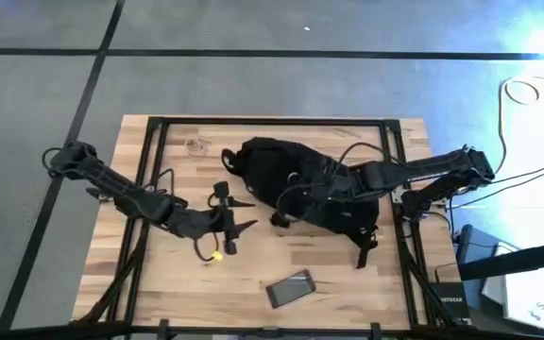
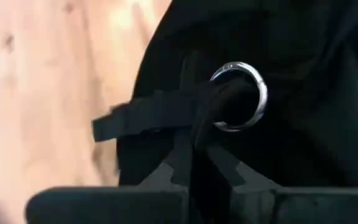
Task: Unpack backpack
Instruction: Adjust the black backpack, then put the pink cellphone into the black backpack
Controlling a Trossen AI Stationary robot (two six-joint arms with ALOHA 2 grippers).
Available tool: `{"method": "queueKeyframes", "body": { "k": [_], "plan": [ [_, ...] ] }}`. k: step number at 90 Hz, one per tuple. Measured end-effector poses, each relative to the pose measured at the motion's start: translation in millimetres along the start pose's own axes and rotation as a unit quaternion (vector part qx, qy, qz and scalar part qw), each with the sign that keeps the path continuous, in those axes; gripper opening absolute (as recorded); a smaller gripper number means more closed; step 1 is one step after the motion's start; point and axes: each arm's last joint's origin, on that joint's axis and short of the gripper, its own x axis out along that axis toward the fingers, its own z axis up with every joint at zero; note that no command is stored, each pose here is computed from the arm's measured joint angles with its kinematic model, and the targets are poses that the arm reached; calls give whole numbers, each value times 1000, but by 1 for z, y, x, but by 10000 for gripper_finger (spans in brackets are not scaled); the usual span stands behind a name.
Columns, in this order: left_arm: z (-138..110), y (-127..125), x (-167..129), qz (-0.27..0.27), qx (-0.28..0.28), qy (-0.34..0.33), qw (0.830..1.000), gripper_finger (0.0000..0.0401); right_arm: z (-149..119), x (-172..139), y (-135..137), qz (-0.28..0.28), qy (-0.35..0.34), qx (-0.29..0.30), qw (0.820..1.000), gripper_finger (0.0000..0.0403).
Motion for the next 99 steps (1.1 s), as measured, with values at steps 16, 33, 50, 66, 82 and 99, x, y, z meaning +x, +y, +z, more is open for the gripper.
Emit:
{"method": "queueKeyframes", "body": {
  "k": [16, 33, 50, 66, 82, 99],
  "plan": [
    [-17, -2, 23, 30, 8, 46, 998, 175, 7, -2, -1, -24, -42, -5, 999, 0],
    [-57, 25, 30, 239, -10, 165, 957, 175, 5, -4, -5, -87, -48, -15, 995, 1],
    [-75, 41, 38, 159, -79, 250, 952, 175, 6, -6, -6, -84, -56, 1, 995, 1],
    [-86, 33, 48, 6, -143, 247, 958, 175, 8, -6, -5, -80, -67, 7, 994, 1],
    [-80, 15, 53, -253, -272, 176, 912, 175, 8, -6, -5, -86, -69, 8, 994, 1],
    [-83, -24, 57, -274, -255, 128, 918, 190, 5, -2, -5, -88, -64, 4, 994, 1]
  ]
}}
